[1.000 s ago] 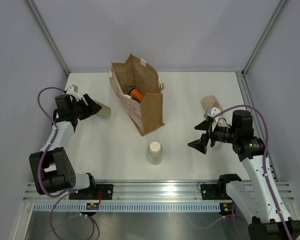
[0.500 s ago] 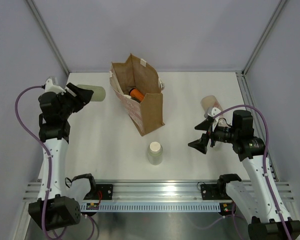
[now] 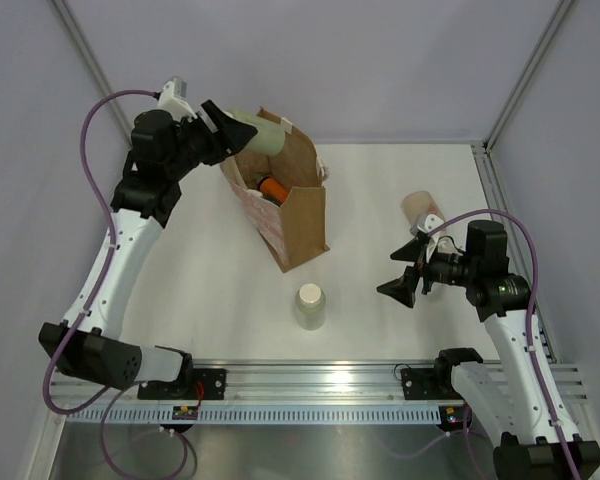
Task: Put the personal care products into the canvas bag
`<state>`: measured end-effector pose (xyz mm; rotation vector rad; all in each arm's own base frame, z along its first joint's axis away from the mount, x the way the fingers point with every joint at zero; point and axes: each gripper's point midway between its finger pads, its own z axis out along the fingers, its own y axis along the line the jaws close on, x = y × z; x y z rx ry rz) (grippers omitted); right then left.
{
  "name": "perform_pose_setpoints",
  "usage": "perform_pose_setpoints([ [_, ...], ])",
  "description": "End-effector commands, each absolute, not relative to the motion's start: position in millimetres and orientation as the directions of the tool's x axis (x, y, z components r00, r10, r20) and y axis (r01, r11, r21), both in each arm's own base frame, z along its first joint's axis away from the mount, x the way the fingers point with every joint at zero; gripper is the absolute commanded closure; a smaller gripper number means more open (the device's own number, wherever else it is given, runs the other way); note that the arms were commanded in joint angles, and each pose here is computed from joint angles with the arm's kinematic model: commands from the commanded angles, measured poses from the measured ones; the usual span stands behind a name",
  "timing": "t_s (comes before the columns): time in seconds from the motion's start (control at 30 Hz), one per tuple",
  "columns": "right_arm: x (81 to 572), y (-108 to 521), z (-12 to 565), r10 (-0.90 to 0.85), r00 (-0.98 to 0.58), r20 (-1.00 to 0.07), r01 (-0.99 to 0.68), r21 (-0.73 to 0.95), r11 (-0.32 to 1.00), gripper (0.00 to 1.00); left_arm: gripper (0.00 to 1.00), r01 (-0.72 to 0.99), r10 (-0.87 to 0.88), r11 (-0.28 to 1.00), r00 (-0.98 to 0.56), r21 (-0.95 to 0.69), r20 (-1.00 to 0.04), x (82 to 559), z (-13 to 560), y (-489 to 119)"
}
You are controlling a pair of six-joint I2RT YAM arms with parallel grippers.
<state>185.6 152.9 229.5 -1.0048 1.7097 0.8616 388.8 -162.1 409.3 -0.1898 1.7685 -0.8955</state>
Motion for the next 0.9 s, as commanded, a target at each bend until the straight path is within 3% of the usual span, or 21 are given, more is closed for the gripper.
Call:
perform_pose_setpoints([
  [0.0,185,152,239,-0.231,-0.186,-0.955,-0.909,0.078,0.410,0.01,0.99,0.302,-0.507,0.714,-0.398,-0.632,-0.764,407,407,-176],
  [0.2,189,150,237,-0.239,-0.194,-0.951,-0.903,0.078,0.422,0.01,0.87,0.274,-0.405,0.728,-0.567,-0.628,-0.717,406,337,-201],
  [0.33,195,146,232,-0.251,-0.211,-0.945,-0.888,0.078,0.453,0.00,0.67,0.302,-0.317,0.723,-0.654,-0.622,-0.686,402,314,-223],
  [0.4,200,143,230,-0.256,-0.225,-0.940,-0.876,0.080,0.475,0.01,0.49,0.297,-0.266,0.739,-0.696,-0.605,-0.667,402,298,-229],
  [0.53,218,129,226,-0.278,-0.263,-0.924,-0.816,0.059,0.575,0.01,0.30,0.309,-0.244,0.751,-0.691,-0.584,-0.680,404,301,-230],
  [0.57,221,127,225,-0.283,-0.272,-0.920,-0.805,0.057,0.590,0.00,0.21,0.320,-0.242,0.753,-0.679,-0.575,-0.694,404,306,-228],
  [0.6,225,124,226,-0.287,-0.283,-0.915,-0.792,0.054,0.608,0.00,0.01,0.327,-0.239,0.755,-0.670,-0.568,-0.703,404,309,-228],
  [0.87,281,77,239,-0.282,-0.470,-0.836,-0.543,0.021,0.840,0.01,0.01,0.388,-0.180,0.809,-0.550,-0.441,-0.815,394,347,-206],
])
